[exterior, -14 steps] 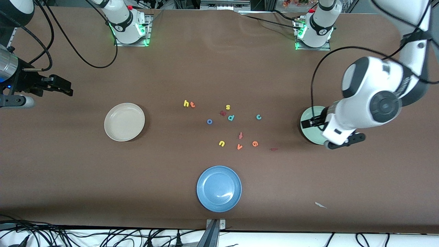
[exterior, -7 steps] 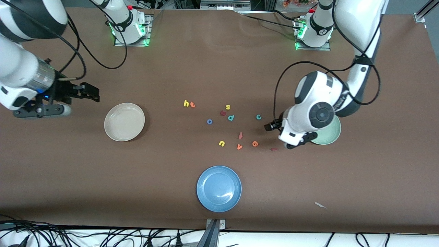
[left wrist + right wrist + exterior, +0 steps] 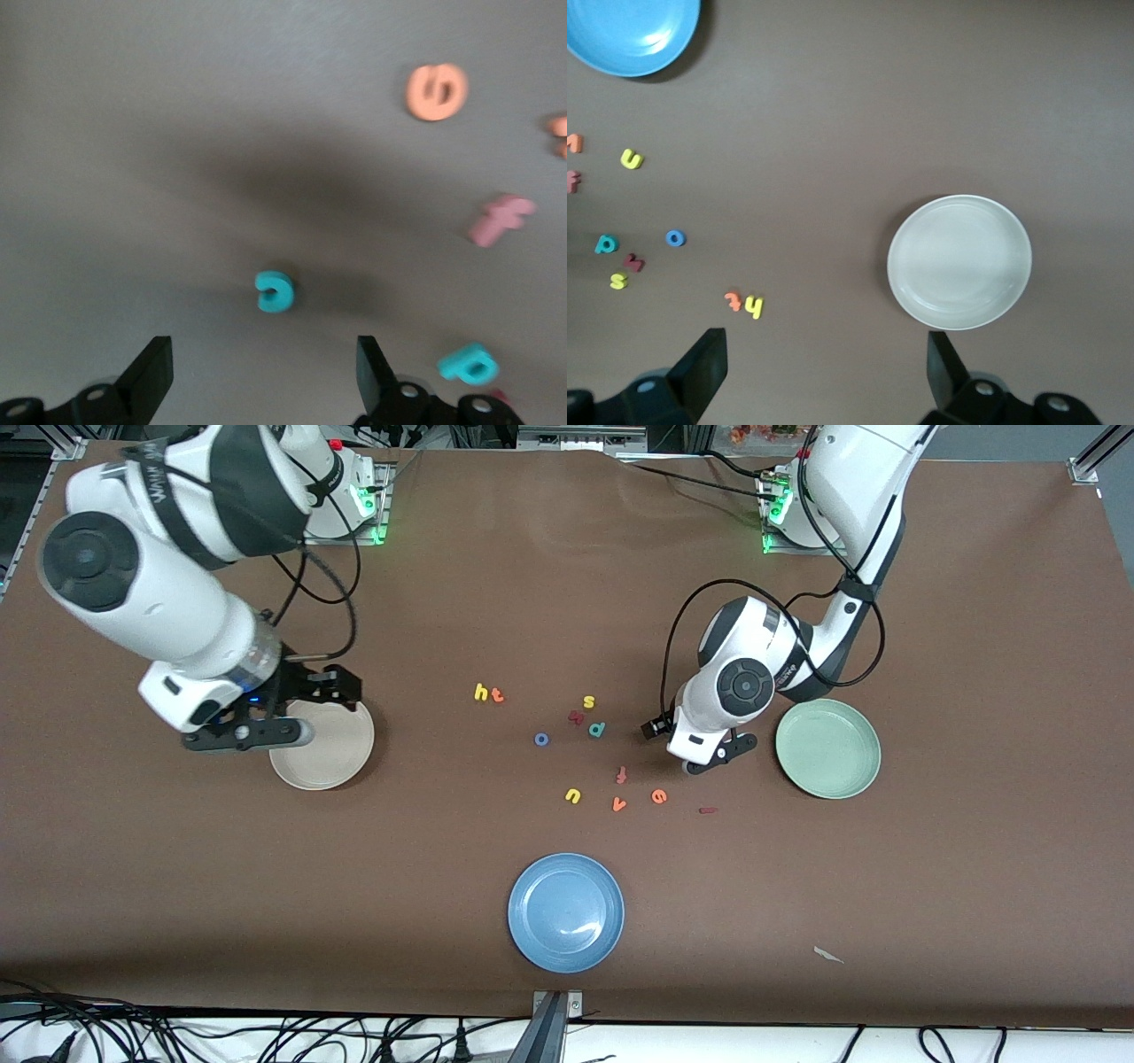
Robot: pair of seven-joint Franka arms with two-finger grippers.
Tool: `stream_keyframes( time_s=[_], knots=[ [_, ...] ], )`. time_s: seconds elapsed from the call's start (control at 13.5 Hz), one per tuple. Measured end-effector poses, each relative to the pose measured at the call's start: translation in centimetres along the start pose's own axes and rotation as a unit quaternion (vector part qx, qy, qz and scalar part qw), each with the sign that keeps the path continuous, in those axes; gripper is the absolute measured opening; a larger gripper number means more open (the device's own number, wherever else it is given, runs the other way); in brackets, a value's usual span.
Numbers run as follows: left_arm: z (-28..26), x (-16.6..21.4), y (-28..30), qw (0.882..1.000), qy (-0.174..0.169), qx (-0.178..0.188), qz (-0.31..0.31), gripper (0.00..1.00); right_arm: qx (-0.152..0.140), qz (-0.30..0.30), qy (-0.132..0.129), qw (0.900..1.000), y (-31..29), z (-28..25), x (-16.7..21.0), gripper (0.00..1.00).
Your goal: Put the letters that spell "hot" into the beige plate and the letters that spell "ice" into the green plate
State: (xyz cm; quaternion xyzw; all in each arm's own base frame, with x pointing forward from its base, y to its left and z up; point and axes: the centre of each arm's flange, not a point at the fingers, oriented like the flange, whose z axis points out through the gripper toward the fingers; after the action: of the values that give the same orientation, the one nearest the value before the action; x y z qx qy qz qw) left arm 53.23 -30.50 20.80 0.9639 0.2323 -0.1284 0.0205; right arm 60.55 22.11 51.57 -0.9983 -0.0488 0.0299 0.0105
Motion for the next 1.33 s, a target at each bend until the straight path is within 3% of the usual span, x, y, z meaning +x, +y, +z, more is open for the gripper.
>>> stream_keyframes(
  time_s=[0.22,0.37,0.44,0.52,0.59,0.96,1.33],
  knots=[
    [2.4,0.0,-1.5,1.0,0.015,-0.011,-0.008,0.89,-0.01,-0.003,-0.014,1.0,0.1,1.6,-0.1,1.0],
    [2.5,0.2,-1.7,1.0,0.019,-0.015,-0.013,0.85,-0.01,-0.002,-0.009,1.0,0.2,2.9,0.2,1.0],
    [2.5,0.2,-1.7,1.0,0.019,-0.015,-0.017,0.8,-0.008,-0.005,-0.004,1.0,-0.1,3.4,0.3,1.0],
    [2.5,0.2,-1.7,0.999,0.019,-0.015,-0.022,0.67,-0.006,-0.008,0.001,1.0,-0.5,3.7,0.3,1.0],
    [2.5,0.2,-1.7,0.999,0.018,-0.015,-0.025,0.64,-0.004,-0.009,0.003,1.0,-0.9,4.2,0.3,1.0],
    [2.6,0.3,-1.4,0.999,0.026,-0.024,-0.033,0.63,0.001,0.004,0.025,1.0,-3.0,8.3,-0.9,1.0],
    [3.5,0.8,-1.0,0.998,0.027,-0.028,-0.045,0.6,-0.04,0.025,0.045,0.998,-7.6,13.6,-4.3,1.0]
  ],
)
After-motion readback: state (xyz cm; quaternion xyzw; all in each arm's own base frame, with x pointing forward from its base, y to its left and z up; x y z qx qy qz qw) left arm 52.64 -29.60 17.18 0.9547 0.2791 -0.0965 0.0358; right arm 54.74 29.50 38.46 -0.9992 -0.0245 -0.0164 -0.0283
